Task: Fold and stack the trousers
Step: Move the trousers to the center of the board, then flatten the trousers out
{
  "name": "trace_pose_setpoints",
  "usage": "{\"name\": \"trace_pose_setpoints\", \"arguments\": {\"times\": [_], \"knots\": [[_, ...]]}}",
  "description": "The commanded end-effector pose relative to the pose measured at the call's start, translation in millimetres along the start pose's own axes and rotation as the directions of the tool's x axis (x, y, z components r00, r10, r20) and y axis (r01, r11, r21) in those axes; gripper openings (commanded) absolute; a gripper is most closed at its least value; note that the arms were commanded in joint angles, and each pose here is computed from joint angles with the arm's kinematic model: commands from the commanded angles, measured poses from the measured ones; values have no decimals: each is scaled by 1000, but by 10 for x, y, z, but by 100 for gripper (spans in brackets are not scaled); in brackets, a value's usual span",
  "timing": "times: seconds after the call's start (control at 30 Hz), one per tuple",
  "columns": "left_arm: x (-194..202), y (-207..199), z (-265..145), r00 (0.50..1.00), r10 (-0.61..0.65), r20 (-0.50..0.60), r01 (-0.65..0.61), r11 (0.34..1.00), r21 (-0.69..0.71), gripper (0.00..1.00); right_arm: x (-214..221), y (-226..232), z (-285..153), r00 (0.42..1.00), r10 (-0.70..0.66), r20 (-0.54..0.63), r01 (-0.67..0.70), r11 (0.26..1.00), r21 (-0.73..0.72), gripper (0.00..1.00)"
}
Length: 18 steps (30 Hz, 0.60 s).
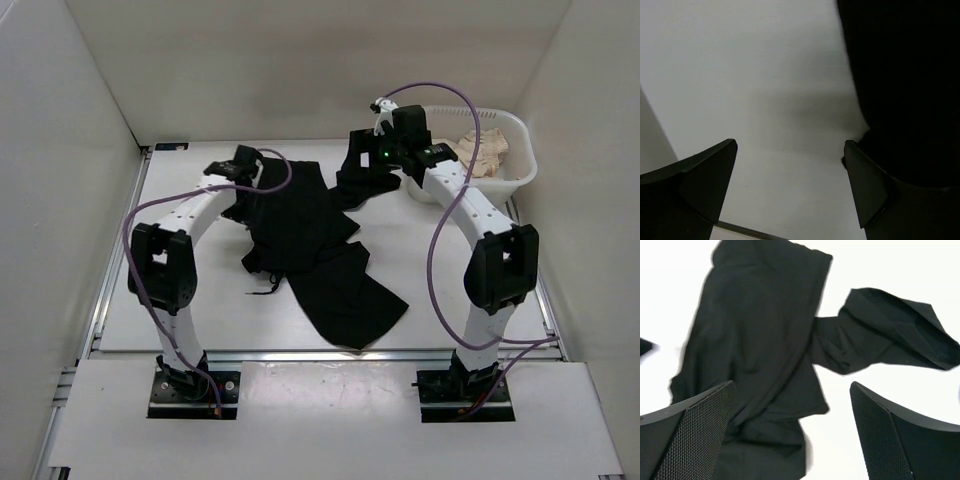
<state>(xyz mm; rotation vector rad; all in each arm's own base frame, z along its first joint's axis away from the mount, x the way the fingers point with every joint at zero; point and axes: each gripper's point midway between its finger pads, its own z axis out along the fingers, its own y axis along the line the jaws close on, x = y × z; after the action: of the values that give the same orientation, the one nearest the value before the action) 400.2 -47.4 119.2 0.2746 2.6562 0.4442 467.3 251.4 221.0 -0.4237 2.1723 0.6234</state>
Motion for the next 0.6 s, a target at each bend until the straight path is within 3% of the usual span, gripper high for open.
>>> {"name": "trace_pose_setpoints", "arguments": {"times": [0.0, 0.17, 0.3, 0.37, 0.43, 0.47, 0.57], "knots": [[273, -503, 193, 993, 92, -70, -83, 990, 117, 100, 274, 179, 146, 998, 32, -51, -39, 990, -133, 99], [419, -712, 373, 985, 117, -128, -91, 977, 192, 100, 469, 533, 601, 975, 174, -137, -210, 925, -317, 99], [484, -951, 425, 979, 128, -155, -76, 950, 304, 100, 918, 438, 921, 919, 309, -245, -362, 908, -212, 99], [526, -975, 438, 976, 135, -172, -76, 946, 315, 92, 1168, 390, 982, 888, 362, -283, -420, 889, -181, 98], [552, -1021, 413, 974, 139, -180, -70, 937, 343, 75, 1303, 406, 1053, 869, 386, -310, -449, 878, -164, 96], [553, -1039, 406, 974, 139, -180, -68, 933, 353, 75, 1294, 404, 1084, 864, 395, -311, -458, 874, -162, 95], [538, -1035, 334, 976, 135, -172, -64, 928, 366, 74, 1387, 646, 1207, 866, 357, -351, -447, 866, -223, 58]]}}
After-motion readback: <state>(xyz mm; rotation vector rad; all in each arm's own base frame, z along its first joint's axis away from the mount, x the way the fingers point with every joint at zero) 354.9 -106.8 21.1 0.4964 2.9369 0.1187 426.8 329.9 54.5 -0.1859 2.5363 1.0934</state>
